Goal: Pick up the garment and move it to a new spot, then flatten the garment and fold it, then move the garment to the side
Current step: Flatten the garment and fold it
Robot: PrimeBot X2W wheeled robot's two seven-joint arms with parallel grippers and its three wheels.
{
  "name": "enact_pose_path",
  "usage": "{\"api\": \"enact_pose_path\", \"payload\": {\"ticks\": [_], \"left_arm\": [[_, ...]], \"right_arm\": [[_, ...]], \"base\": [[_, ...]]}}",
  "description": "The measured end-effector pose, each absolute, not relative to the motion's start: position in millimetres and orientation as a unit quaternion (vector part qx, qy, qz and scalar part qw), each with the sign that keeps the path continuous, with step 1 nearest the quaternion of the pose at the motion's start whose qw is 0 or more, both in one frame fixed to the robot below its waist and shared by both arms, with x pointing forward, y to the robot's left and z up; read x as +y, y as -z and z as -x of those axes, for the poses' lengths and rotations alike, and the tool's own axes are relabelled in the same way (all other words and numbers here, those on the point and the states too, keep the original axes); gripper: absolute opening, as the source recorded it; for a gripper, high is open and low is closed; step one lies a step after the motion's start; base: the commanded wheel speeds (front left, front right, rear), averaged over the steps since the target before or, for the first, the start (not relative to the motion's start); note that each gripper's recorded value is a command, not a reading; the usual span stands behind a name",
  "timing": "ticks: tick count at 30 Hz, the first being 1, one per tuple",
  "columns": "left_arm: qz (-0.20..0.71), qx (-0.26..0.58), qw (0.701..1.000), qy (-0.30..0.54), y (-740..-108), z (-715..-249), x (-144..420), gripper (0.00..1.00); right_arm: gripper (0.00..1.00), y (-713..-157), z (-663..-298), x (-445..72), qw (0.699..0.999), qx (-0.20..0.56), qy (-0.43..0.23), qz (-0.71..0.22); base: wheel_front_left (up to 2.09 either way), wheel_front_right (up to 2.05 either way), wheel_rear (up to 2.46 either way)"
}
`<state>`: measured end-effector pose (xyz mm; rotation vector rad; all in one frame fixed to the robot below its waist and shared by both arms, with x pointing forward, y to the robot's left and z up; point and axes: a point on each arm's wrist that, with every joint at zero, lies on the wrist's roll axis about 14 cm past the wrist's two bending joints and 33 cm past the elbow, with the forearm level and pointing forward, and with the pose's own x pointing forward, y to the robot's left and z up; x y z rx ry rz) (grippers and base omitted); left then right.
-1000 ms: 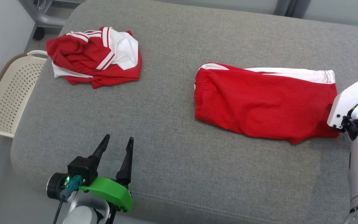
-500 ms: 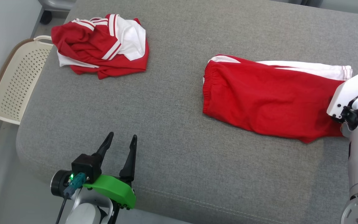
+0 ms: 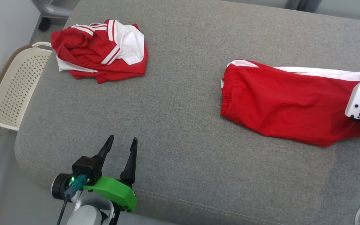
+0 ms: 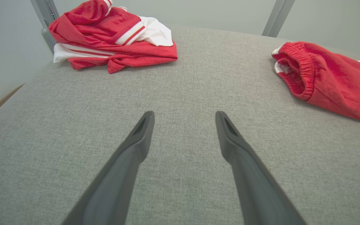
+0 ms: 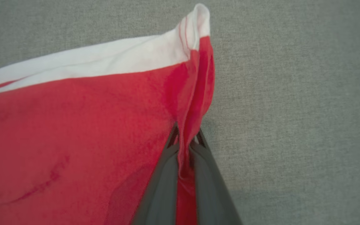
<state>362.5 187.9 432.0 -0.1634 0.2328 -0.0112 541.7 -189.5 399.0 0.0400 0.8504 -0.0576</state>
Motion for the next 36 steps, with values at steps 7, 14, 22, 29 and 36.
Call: {"api": "enact_pose_path", "payload": {"ticks": [7,14,22,29,36], "left_arm": [[0.081,0.109,0.991,0.01,-437,-361,186,1.0],[0.086,0.1,0.991,0.008,-443,-358,185,1.0],[0.086,0.091,0.992,0.006,-451,-349,187,1.0],[0.089,0.089,0.992,-0.012,-452,-336,196,1.0],[0.093,0.09,0.991,-0.032,-451,-323,204,1.0]], "right_arm": [[0.0,-428,-547,-217,0.92,0.387,0.057,0.019],[0.0,-447,-551,-180,0.93,0.367,0.014,0.032],[0.0,-468,-549,-99,0.933,0.347,-0.086,0.04],[0.0,-469,-542,-45,0.922,0.353,-0.151,0.043],[0.0,-456,-532,-6,0.906,0.372,-0.194,0.051]], "base": [[0.0,0.0,0.0],[0.0,0.0,0.0],[0.0,0.0,0.0],[0.0,0.0,0.0],[0.0,0.0,0.0]]}}
